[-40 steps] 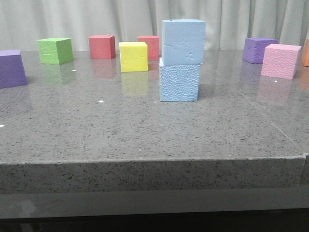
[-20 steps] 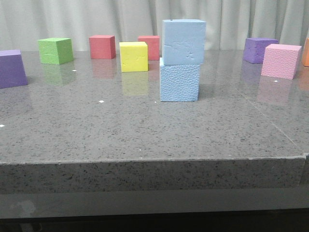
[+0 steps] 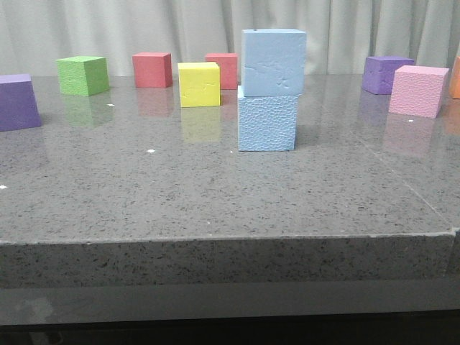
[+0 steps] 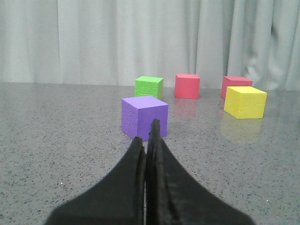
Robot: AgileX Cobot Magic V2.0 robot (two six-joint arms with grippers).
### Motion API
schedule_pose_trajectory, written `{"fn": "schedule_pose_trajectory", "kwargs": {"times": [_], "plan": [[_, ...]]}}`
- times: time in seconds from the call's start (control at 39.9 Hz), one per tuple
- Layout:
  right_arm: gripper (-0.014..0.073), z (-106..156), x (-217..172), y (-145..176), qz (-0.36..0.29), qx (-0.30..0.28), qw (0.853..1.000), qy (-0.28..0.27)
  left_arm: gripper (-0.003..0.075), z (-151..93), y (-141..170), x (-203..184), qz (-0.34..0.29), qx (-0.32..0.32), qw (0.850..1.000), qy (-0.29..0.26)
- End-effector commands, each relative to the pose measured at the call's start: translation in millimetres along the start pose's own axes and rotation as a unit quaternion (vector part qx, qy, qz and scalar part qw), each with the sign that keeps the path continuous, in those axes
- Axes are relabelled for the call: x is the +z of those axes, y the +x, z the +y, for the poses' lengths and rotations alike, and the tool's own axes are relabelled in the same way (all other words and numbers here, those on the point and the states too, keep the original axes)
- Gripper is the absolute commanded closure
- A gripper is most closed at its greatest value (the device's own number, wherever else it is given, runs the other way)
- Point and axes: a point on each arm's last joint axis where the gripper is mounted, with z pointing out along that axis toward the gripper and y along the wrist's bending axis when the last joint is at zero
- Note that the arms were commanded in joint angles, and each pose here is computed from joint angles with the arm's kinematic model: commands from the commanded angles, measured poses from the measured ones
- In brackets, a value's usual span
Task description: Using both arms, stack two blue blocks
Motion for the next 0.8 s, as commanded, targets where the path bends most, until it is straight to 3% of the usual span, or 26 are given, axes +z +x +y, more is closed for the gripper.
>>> {"fn": "schedule_pose_trajectory", "kwargs": {"times": [0.0,0.28,0.5,0.78], "plan": [[0.0662,-4.4,-10.0,-4.1,-0.061,0.004,0.998,0.019,0.0739,0.3,-8.0,-1.9,-0.048,-0.004,0.999,-0.002],[0.0662,-16.1,-11.3,73.5,-0.161,0.039,0.978,0.129,0.0739,0.3,-8.0,-1.9,-0.048,-0.004,0.999,-0.002],[0.0662,-15.0,12.9,132.2,-0.235,0.043,0.958,0.157,0.0739,0.3,-8.0,-1.9,-0.048,-0.004,0.999,-0.002],[0.0662,-19.6,39.3,169.6,-0.251,0.076,0.947,0.186,0.0739,0.3,-8.0,-1.9,-0.048,-0.004,0.999,-0.002]]}}
